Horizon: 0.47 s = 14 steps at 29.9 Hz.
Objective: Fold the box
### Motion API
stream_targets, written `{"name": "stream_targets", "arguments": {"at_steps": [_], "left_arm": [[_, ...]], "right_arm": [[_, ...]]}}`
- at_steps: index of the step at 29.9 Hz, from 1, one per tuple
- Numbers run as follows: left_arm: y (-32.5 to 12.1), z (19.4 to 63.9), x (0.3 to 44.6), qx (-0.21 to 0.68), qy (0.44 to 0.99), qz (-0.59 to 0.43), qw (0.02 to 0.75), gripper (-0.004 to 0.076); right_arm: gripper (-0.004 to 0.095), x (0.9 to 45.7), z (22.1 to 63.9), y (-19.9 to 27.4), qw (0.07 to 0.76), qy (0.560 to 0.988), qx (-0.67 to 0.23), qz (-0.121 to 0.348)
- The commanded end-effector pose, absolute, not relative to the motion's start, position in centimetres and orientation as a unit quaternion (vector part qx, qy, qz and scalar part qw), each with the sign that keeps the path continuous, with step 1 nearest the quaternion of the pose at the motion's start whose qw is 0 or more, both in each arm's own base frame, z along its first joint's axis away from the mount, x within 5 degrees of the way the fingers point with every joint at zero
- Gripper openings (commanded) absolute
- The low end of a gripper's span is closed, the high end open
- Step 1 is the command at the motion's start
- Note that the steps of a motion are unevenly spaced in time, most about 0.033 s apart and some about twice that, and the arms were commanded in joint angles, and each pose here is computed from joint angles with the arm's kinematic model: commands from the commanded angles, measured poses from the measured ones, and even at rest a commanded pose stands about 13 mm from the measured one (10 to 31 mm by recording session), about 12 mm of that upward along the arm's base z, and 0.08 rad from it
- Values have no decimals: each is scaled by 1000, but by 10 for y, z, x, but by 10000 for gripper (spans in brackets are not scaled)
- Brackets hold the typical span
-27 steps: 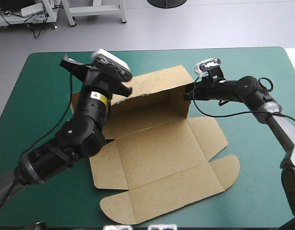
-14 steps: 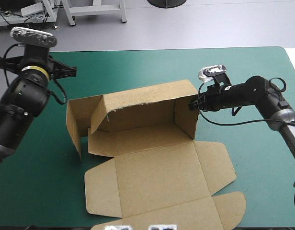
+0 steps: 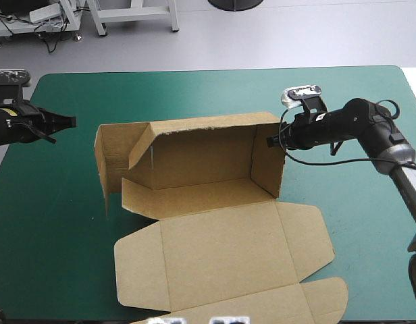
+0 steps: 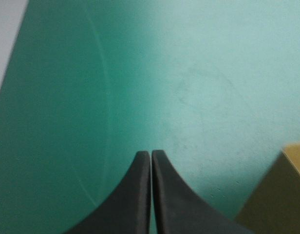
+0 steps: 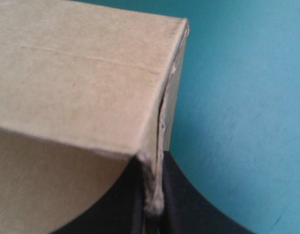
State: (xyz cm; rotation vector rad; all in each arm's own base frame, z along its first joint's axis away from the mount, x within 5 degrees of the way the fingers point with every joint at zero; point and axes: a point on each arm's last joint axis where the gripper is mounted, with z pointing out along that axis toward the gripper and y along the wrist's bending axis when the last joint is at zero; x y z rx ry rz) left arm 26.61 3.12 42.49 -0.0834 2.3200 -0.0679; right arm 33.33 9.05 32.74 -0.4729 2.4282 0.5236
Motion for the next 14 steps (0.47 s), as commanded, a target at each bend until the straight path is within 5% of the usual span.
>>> {"name": "stream_targets", "arguments": {"at_steps": [1, 5, 14], "left_arm": [[23, 435, 263, -11, 904, -67, 422, 3], [20, 429, 264, 11, 914, -82, 398, 3], [20, 428, 265, 13, 914, -80, 397, 3]], "right_arm": [[2, 352, 319, 89, 338, 907, -191, 162], [43, 372, 305, 88, 372, 898, -184, 143], [429, 388, 298, 87, 420, 878, -205, 107]]}}
